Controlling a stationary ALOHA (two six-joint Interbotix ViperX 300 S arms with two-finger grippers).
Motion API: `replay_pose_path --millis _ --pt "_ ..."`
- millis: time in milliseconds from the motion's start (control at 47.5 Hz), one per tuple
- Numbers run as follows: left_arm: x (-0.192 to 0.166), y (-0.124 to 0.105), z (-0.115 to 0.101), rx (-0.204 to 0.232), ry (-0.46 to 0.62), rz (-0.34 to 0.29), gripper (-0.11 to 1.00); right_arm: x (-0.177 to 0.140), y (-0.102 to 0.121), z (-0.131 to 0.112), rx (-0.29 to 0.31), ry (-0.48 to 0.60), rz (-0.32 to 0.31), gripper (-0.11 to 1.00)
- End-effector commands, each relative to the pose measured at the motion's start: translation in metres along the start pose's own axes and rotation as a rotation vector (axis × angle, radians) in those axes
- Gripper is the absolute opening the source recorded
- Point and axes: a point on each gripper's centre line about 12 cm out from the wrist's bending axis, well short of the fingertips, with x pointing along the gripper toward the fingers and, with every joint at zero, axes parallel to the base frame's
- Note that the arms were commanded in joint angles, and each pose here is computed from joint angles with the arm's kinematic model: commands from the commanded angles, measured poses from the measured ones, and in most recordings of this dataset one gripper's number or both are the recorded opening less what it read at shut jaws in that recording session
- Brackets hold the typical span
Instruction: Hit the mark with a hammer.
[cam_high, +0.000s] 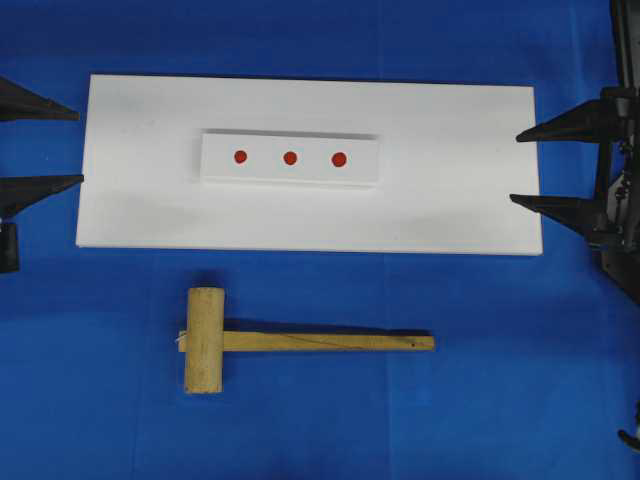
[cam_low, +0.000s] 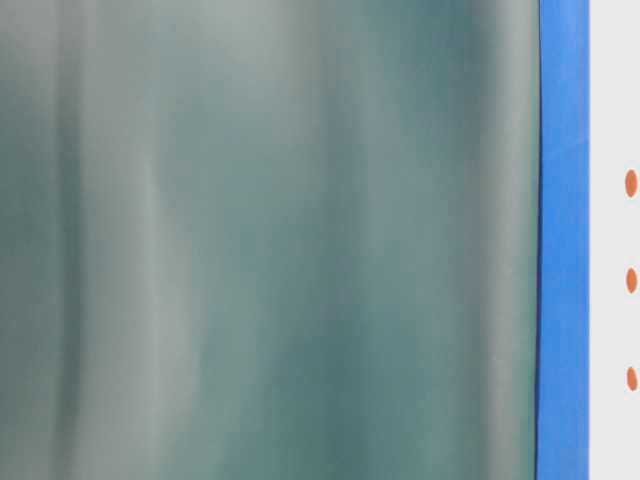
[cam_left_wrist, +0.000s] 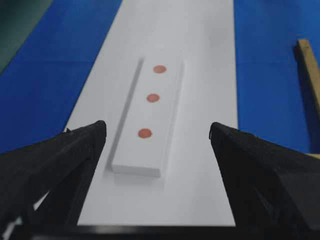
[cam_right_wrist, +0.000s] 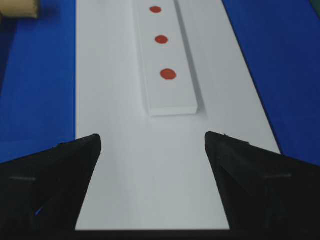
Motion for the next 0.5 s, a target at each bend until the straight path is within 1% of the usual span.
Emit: replay_pose_path --millis 0,484 --pt "0.0007 0.0002 0.0048 0.000 -0.011 0.000 0.82 0.0006 0.0005 0.0041 0.005 -0.008 0.001 0.81" --pt "0.0007 0.0004 0.0048 0.000 -0.011 0.001 0.82 0.0006 0.0002 0.0041 0.005 -0.008 0.000 0.81"
